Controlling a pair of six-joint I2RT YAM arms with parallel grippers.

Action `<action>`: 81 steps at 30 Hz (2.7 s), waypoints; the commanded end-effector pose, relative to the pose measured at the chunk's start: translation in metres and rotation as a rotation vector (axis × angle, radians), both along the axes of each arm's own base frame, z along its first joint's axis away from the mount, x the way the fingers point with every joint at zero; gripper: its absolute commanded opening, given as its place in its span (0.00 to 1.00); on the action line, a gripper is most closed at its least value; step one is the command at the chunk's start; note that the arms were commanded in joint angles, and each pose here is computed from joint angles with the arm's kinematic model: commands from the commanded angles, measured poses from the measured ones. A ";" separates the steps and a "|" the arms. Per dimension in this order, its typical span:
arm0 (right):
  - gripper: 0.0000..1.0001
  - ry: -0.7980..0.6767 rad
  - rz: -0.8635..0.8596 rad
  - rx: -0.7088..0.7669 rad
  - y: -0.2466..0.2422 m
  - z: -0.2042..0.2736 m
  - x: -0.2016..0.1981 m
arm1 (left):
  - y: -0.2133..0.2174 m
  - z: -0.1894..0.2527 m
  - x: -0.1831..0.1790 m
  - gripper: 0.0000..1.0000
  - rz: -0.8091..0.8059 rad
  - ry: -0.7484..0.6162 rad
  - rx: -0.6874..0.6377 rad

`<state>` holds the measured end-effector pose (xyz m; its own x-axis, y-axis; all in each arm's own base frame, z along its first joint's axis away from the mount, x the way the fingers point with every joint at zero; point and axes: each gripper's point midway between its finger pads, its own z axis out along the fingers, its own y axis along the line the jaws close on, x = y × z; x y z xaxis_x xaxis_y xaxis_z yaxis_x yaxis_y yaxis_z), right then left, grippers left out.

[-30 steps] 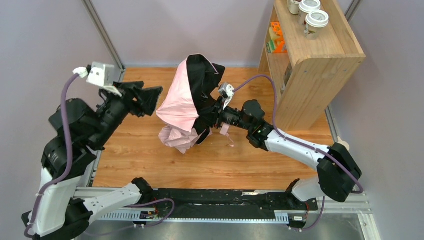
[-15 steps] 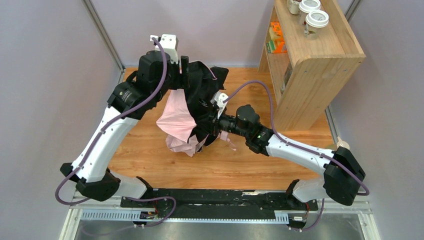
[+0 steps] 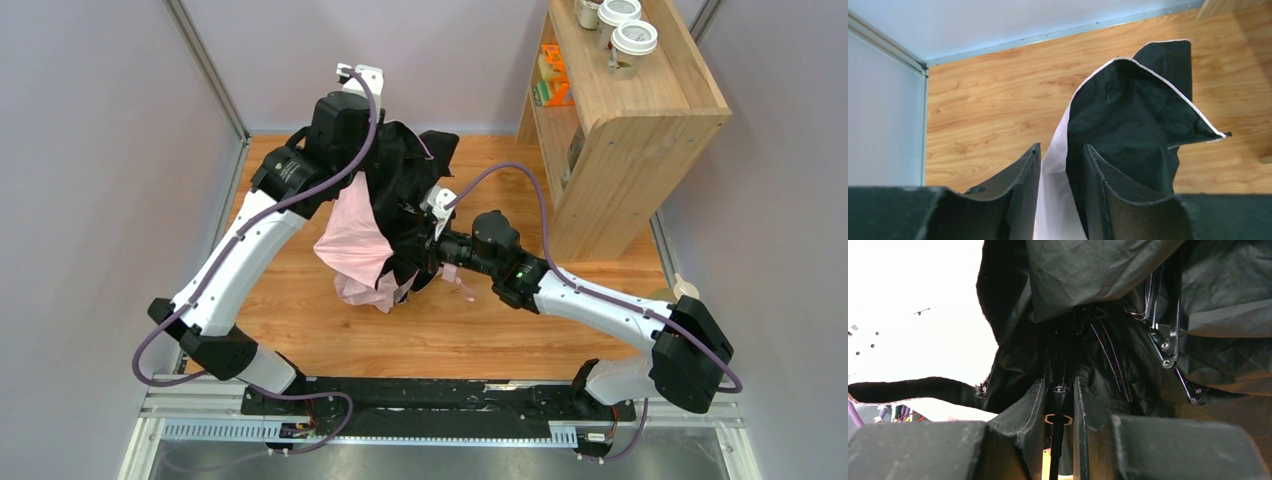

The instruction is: Put away the umbrella

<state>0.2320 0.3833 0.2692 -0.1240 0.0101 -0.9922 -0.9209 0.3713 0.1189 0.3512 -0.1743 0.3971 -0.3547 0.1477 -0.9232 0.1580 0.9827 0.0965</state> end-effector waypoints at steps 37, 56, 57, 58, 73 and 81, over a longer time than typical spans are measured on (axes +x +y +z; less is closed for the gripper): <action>0.00 -0.102 0.144 0.496 -0.016 0.103 -0.017 | -0.090 -0.014 -0.091 0.41 -0.529 0.179 -0.414; 0.00 -0.109 0.397 0.611 -0.061 0.118 -0.014 | 0.010 0.077 -0.196 0.65 -0.554 -0.201 -0.588; 0.00 -0.111 0.412 0.608 -0.061 0.121 -0.016 | 0.013 0.077 -0.196 0.65 -0.549 -0.230 -0.591; 0.00 -0.110 0.415 0.613 -0.061 0.124 -0.017 | 0.020 0.073 -0.197 0.66 -0.530 -0.281 -0.603; 0.00 -0.044 0.430 0.677 -0.069 0.147 -0.022 | 0.086 0.023 -0.163 0.84 -0.038 -0.408 -0.965; 0.00 -0.051 0.451 0.678 -0.070 0.154 -0.027 | 0.042 0.028 -0.147 0.84 -0.116 -0.294 -1.104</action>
